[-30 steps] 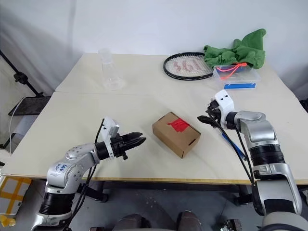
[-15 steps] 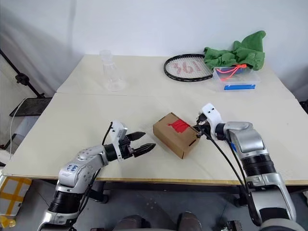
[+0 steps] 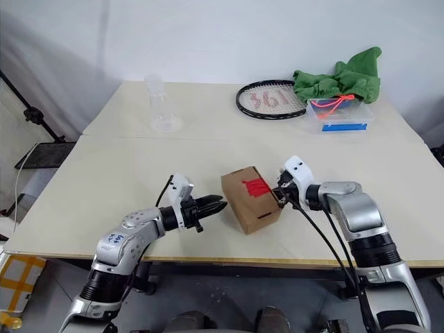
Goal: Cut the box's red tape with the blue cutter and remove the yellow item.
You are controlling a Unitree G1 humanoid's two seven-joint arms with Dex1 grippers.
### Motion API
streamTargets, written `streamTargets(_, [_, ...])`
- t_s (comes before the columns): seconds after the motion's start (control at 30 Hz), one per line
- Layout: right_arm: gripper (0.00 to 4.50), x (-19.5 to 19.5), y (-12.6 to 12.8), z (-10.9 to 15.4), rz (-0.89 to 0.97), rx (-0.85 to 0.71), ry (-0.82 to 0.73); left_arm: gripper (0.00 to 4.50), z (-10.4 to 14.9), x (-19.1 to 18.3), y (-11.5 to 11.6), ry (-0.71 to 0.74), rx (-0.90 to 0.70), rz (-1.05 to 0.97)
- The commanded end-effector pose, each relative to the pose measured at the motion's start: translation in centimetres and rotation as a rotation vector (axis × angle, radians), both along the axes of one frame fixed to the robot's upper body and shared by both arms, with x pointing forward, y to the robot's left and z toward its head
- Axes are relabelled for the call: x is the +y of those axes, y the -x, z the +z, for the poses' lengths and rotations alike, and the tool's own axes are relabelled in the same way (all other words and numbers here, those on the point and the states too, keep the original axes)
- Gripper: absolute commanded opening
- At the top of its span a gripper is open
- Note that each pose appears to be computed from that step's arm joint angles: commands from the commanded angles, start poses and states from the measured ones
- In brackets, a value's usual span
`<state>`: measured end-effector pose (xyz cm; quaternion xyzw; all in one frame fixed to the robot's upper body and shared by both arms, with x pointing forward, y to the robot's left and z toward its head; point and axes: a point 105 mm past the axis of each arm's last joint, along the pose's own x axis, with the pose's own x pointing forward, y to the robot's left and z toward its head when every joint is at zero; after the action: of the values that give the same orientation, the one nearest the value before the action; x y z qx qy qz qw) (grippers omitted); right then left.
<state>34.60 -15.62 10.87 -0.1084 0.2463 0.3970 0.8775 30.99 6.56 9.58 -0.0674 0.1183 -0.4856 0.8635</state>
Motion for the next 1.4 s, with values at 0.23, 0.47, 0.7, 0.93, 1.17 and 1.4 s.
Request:
streamTargets(0.23, [0.00,1.8,2.3,1.4,0.068,-0.016,-0.033,0.03,-0.2,-0.6,-0.3,-0.054,-0.037,-0.056])
streamTargets(0.47, [0.00,3.6,4.9,1.2,0.140,0.029,-0.034,0.03,-0.3,-0.7,-0.1,-0.093,-0.045,-0.105])
streamTargets(0.7, [0.00,4.1,6.0,1.4,0.153,0.050,-0.032,0.03,-0.3,0.2,0.4,-0.149,-0.042,-0.134])
streamTargets(0.93, [0.00,3.8,5.7,1.1,0.126,0.046,-0.021,0.03,-0.4,0.4,0.9,-0.162,-0.030,-0.136])
streamTargets(1.17, [0.00,0.9,4.1,1.6,-0.015,-0.006,0.002,0.03,0.2,2.5,-0.5,-0.137,-0.043,-0.019])
streamTargets(1.4, [0.00,-1.6,3.7,2.0,-0.095,-0.032,0.020,0.03,1.1,3.4,-1.1,-0.084,-0.054,0.014])
